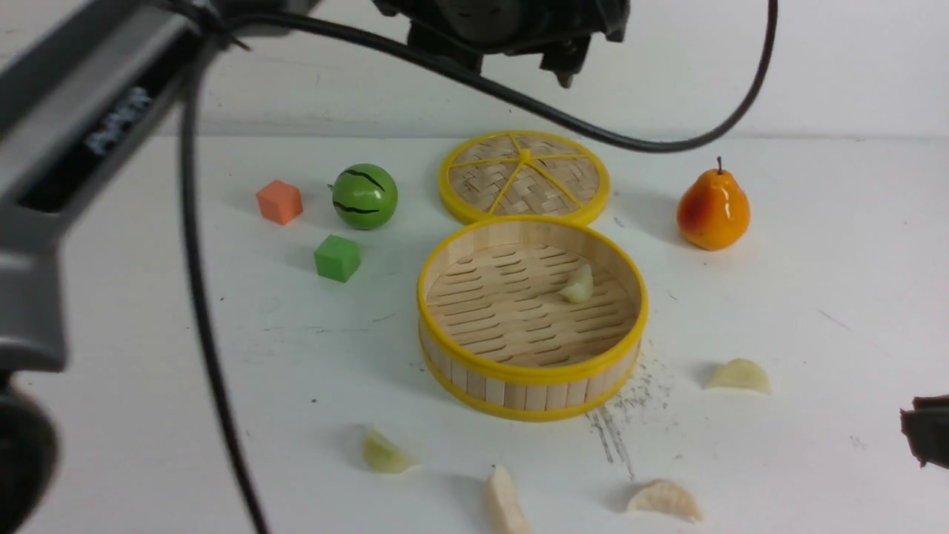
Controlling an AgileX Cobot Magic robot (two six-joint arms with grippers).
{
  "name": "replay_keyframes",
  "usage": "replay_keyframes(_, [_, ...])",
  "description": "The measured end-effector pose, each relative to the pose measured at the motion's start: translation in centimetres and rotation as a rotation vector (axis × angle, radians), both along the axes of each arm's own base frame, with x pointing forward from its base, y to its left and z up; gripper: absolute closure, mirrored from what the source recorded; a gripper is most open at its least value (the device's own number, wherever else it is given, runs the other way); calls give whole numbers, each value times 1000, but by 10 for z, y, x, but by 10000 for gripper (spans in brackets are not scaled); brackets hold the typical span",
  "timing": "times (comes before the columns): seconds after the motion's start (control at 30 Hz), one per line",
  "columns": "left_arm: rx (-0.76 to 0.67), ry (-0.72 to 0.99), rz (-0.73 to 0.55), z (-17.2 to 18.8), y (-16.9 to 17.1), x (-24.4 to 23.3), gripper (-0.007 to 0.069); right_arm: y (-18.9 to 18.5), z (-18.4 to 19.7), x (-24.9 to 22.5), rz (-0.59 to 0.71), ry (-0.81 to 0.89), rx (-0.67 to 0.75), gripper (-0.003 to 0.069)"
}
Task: Put the dumplings into the steamer on the white table.
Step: 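Reach for and grasp a dumpling on the table with the left gripper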
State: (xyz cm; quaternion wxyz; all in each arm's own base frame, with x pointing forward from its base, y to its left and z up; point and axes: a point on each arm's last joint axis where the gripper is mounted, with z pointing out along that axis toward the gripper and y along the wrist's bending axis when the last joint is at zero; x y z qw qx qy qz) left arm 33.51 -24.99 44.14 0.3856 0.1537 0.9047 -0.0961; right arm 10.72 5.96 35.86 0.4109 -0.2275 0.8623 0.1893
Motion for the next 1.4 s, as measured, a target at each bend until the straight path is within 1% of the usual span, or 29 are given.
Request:
replay_keyframes(0.1, [56,53,0,-5,19,-22,69,0,0,0,0,0,0,594])
replay_keyframes(0.13, [79,79,11,-9,30,-34,71,0,0,0,0,0,1,592])
replay_keyframes(0.2, [114,133,27,-24,40,-42,71,0,0,0,1,2,2,589])
replay_keyframes(0.3, [146,251,117,-54,68,-59,71,0,0,0,2,2,6,585])
replay_keyframes(0.33, [142,264,134,-57,73,-63,71,0,0,0,2,2,6,583])
replay_keyframes(0.37, [133,328,201,-82,88,-69,71,0,0,0,2,3,7,582])
replay_keyframes(0.47, [67,402,302,-119,106,-73,71,1,1,0,1,-2,26,582])
replay_keyframes(0.5, [48,421,319,-130,108,-74,71,2,2,0,1,-4,34,582])
replay_keyframes(0.53, [8,448,341,-151,108,-76,71,2,2,0,0,-5,40,580])
replay_keyframes(0.57, [7,449,344,-151,108,-76,71,2,2,0,0,-6,39,580])
replay_keyframes(0.63, [-52,465,366,-177,105,-76,71,2,2,0,0,-7,44,580])
replay_keyframes(0.77, [-131,456,393,-203,96,-64,71,3,3,0,2,-4,55,580])
replay_keyframes(0.8, [-140,455,398,-211,93,-59,71,3,3,0,2,-4,55,580])
replay_keyframes(0.83, [-145,452,398,-210,93,-59,71,3,3,0,2,-4,55,580])
replay_keyframes(0.97, [-170,473,423,-239,84,-45,72,3,3,0,3,-2,54,580])
replay_keyframes(1.17, [-149,527,456,-275,78,-36,81,3,2,0,5,1,53,575])
replay_keyframes(1.2, [-149,530,458,-276,77,-35,83,3,2,0,5,1,53,574])
replay_keyframes(1.27, [-135,542,455,-279,77,-35,136,3,2,0,6,2,53,571])
replay_keyframes(1.3, [-120,547,447,-279,78,-36,176,3,2,0,6,3,52,570])
replay_keyframes(1.33, [-108,552,439,-279,78,-36,229,3,2,0,6,3,52,568])
replay_keyframes(1.4, [-64,577,416,-277,79,-37,368,3,2,0,6,3,52,566])
